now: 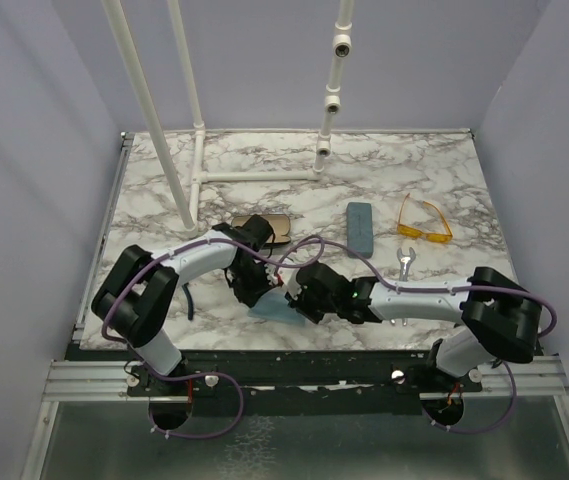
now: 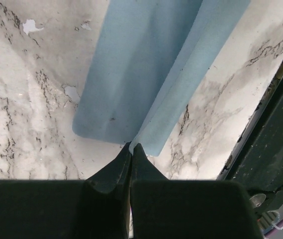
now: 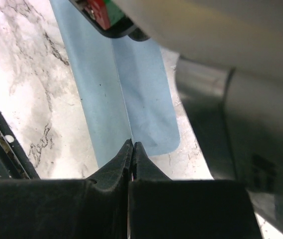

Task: Organize the sunglasses
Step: Fold the glasses cleaning cloth at the center of the board.

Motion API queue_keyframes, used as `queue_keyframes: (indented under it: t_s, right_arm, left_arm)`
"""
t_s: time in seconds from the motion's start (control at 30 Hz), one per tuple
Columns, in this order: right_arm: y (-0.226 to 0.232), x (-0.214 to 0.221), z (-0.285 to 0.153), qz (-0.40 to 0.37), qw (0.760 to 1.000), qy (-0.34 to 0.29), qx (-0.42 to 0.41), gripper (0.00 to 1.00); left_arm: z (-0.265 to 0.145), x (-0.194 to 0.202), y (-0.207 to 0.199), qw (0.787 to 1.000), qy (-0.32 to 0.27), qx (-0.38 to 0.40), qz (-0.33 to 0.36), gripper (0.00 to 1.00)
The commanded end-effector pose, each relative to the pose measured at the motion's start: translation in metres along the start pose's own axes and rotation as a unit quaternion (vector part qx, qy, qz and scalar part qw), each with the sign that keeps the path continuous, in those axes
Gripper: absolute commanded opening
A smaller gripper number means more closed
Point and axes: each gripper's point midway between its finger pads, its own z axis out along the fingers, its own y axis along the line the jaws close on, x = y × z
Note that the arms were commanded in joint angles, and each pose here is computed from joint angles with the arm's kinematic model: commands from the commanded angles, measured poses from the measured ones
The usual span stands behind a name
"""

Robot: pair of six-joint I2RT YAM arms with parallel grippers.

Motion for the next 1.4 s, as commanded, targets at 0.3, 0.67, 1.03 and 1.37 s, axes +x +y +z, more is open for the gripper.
queue_keyframes:
  t_s: [0.3,0.67,1.03,1.37]
  right_arm:
    - [-0.024,-0.002,0.01,0.014,0.998,0.017,0.055,0.01]
    - [-0.031,0.0,0.011,0.019,0.998,0.017,0.065,0.01]
    - [-0.033,0.0,0.014,0.018,0.997,0.019,0.07,0.01]
    - [-0.033,-0.002,0.016,0.018,0.997,0.019,0.067,0.19]
  left_arm:
    - [0.003,0.002,0.008,1.0,0.02,-0.012,0.009,0.0]
    - [0.007,0.002,0.007,1.0,0.018,-0.004,0.007,0.0]
    - [0.008,0.005,0.006,1.0,0.022,-0.004,0.005,0.0]
    - [0.005,0.005,0.004,1.0,0.024,0.0,0.003,0.22]
